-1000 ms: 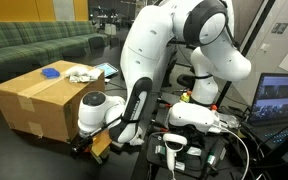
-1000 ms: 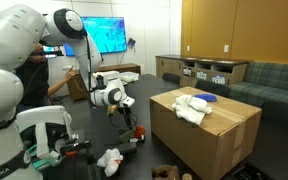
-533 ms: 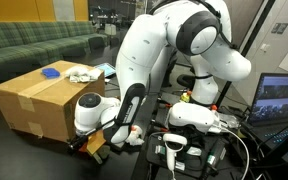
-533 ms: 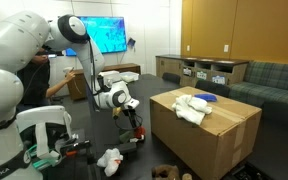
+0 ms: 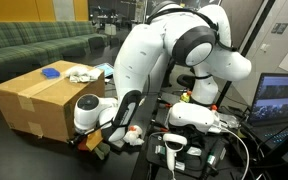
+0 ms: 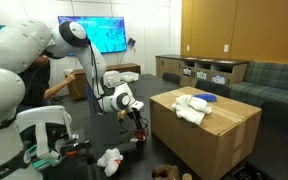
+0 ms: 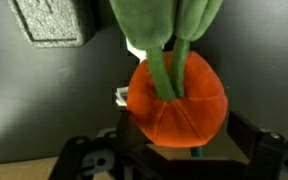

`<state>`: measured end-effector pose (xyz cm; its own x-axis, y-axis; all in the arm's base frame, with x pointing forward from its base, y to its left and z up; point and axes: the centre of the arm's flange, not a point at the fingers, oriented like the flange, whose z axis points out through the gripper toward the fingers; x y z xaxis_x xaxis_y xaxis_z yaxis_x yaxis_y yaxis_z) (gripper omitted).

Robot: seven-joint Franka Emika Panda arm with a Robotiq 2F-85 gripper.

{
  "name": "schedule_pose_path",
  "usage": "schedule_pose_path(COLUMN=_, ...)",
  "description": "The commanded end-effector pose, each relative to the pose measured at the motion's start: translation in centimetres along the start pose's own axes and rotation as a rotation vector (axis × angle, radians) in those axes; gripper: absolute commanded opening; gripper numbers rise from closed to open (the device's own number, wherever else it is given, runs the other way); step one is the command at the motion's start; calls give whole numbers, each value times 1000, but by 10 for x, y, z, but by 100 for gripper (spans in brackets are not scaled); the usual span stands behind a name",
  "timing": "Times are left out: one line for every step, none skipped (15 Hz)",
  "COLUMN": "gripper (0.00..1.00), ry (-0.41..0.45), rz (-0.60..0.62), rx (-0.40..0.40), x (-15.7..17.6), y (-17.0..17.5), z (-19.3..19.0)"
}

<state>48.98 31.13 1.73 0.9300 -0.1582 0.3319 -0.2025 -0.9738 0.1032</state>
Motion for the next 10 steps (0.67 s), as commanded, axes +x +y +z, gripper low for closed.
schedule_pose_path(gripper=100, ry=27, rz=-22, rx=-44, x=2, y=-7, z=15)
schedule_pose_path(gripper=100, ry=26, rz=-29, rx=-55, x=0, y=-6, z=18)
schedule_pose_path(gripper=100, ry=22, rz=-34, rx=-71, x=-1, y=-6, z=23)
schedule_pose_path(gripper=100, ry=17, rz=-43, rx=-80, x=-2, y=-5, z=25)
schedule_pose_path(gripper=78, ry=13, rz=-47, rx=-90, x=-3, y=-4, z=26)
schedule_pose_path(gripper=73, ry=10, rz=-50, rx=-96, x=-4, y=-4, z=27)
schedule_pose_path(gripper=66, ry=3, rz=-56, rx=-102, x=-4, y=-3, z=25)
schedule_pose_path(gripper=58, ry=-1, rz=-57, rx=-105, x=-4, y=-2, z=24)
schedule_pose_path(gripper=49, ry=-1, rz=-64, rx=-111, x=-5, y=-3, z=21)
schedule_pose_path(gripper=42, ry=-2, rz=-69, rx=-117, x=-5, y=-3, z=19)
